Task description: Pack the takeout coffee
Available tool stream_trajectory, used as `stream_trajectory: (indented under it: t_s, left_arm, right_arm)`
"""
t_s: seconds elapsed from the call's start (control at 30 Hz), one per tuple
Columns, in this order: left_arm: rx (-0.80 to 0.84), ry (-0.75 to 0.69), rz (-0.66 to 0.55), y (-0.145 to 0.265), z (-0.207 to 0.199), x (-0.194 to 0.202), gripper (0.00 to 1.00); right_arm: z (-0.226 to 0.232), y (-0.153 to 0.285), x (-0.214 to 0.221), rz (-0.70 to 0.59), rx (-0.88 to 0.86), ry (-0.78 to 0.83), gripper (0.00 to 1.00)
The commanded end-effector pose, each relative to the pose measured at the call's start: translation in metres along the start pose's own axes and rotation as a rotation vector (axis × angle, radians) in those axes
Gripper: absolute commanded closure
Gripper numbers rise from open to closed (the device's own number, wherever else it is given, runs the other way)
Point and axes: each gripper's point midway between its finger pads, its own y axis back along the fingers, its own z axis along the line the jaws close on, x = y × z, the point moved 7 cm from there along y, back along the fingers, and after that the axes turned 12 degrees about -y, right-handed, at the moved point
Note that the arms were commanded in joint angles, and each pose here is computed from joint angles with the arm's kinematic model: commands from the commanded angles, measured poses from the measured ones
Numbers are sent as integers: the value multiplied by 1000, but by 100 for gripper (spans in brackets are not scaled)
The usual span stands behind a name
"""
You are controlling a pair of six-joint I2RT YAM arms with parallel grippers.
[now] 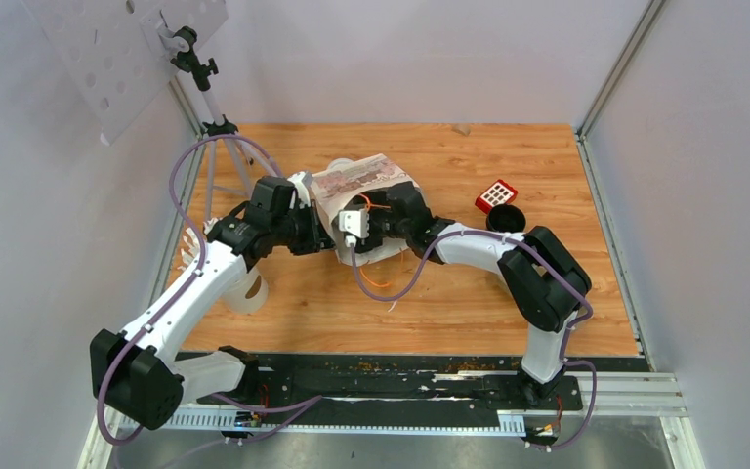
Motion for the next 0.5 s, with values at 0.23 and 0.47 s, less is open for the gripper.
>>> stream_trajectory:
  t_s: [0.23,0.47]
  left_arm:
    - [11,-18,0,14,-6,-2,100]
    - [18,-18,4,14,-7,-3,100]
  right_arm:
    - [-15,7,-22,-117,41,-55,38]
    - [-18,-1,-25,-164,54,-95,57]
